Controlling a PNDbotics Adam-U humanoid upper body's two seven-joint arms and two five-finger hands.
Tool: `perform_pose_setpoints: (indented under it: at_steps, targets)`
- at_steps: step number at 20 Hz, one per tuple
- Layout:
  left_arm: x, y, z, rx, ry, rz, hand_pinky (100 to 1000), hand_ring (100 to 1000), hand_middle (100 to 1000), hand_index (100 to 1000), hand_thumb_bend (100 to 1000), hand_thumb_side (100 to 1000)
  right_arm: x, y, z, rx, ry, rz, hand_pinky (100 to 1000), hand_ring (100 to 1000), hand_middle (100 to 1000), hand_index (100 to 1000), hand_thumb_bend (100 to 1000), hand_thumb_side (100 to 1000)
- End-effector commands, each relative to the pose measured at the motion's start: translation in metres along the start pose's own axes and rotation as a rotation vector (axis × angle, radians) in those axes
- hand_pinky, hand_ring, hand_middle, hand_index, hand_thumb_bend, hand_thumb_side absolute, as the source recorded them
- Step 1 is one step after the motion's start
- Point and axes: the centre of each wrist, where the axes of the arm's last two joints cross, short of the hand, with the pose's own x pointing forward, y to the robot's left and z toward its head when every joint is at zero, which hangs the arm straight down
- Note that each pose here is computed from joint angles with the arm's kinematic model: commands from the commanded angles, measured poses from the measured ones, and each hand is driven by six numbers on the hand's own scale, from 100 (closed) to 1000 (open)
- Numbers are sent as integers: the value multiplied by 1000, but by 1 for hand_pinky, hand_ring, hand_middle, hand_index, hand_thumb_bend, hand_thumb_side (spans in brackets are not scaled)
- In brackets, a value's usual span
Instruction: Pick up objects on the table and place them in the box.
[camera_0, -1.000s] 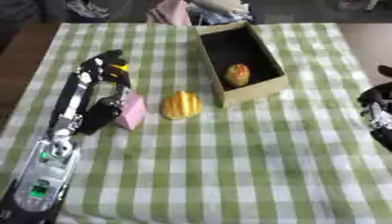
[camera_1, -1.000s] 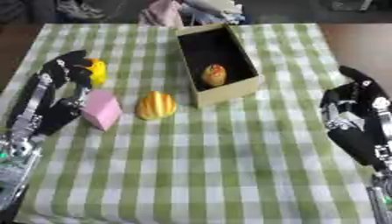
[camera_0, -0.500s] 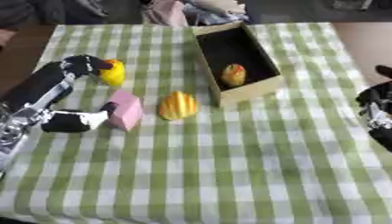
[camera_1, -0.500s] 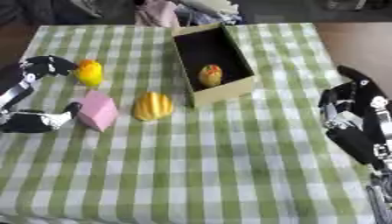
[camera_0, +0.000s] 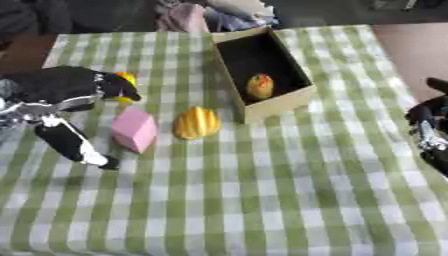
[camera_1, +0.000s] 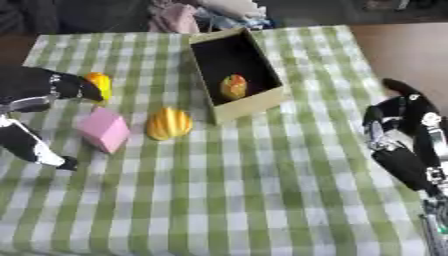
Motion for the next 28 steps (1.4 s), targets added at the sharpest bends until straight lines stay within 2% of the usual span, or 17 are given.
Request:
perform_pose_setpoints:
  at_steps: [1,4,12,16,24,28]
  targets:
    - [-1,12,0,-67,-6,-67,851,839,870,924,792,538,3,-5,-3,10,-19,19,473,610,546,888,100,470]
    - [-5,11,-7,-116,-10,-85,855,843,878,932,804,542,3,-4,-3,13,-20,17,473,610,546,888,100,470]
    - [-16,3,-27,-172,-1,-84,851,836,868,927,745,493,3,-3,-3,19,-21,10,473,610,545,888,100,470]
    - [-24,0,-33,-152,51,-100,859,840,878,927,744,449,3,-2,-3,20,-21,8,474,610,545,888,100,470]
    - [-43,-19,-47,-185,124,-106,863,844,881,926,724,395,4,-1,-3,23,-24,3,474,610,545,888,100,470]
    - [-50,-24,-54,-132,149,-101,860,840,876,921,696,351,4,0,-4,24,-25,-2,474,610,545,888,100,470]
